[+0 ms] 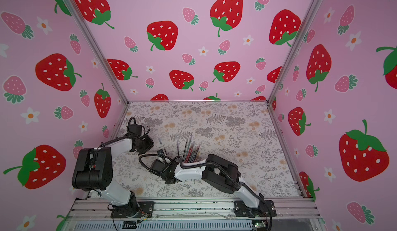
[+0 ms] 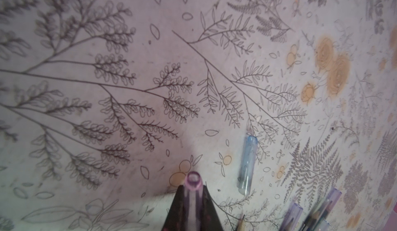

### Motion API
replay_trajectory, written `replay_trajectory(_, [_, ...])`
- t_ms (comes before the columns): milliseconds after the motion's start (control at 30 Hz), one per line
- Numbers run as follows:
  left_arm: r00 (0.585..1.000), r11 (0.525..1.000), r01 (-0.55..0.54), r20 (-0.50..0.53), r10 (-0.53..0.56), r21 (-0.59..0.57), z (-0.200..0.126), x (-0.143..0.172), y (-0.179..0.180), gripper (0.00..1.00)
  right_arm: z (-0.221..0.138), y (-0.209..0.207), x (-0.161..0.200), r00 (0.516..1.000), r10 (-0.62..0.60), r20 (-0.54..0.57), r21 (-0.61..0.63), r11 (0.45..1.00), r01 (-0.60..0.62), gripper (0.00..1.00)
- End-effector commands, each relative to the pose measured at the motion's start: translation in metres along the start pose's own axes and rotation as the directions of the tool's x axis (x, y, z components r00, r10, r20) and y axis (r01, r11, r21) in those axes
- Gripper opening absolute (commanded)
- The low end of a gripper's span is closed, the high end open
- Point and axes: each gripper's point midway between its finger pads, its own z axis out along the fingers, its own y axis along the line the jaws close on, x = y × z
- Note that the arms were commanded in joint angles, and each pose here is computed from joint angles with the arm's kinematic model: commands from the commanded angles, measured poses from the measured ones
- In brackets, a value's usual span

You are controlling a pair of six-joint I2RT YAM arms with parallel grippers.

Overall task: Remove the protective cover of the pencils
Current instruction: Place the protective sleeve at the center of the board.

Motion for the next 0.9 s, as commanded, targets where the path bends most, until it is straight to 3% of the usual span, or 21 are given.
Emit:
replay_trajectory(0, [1.000,1.000,-0.028,-0.007,0.028,0.004,0.000,-0.003,-0.009,0.00,0.002,-0.005,0.003,1.000,0.005,-0.013,0.030,1.000,-0.004,0.18])
replay_trajectory(167, [0.999,0.999,-0.040,-0.005,0.040,-0.006,0.001,-0.002,-0.011,0.12,0.001,-0.003,0.000,1.000,-0.001,-0.010,0.016,1.000,0.001,0.22])
replay_trajectory(533, [0.998,0.998,-0.060,-0.020,0.060,0.003,0.006,0.000,-0.020,0.20,-0.027,0.002,-0.027,0.998,-0.009,0.069,-0.043,0.999,0.012,0.28])
replay_trajectory(733, [0.997,0.998,-0.069,-0.023,0.069,0.002,0.006,0.003,-0.021,0.25,-0.054,-0.004,-0.044,0.992,0.005,0.124,-0.072,0.997,0.004,0.37])
replay_trajectory(867, [0.997,0.997,-0.072,-0.022,0.072,0.012,0.004,0.003,-0.024,0.25,-0.075,-0.022,-0.052,0.984,0.029,0.175,-0.056,0.998,-0.020,0.50])
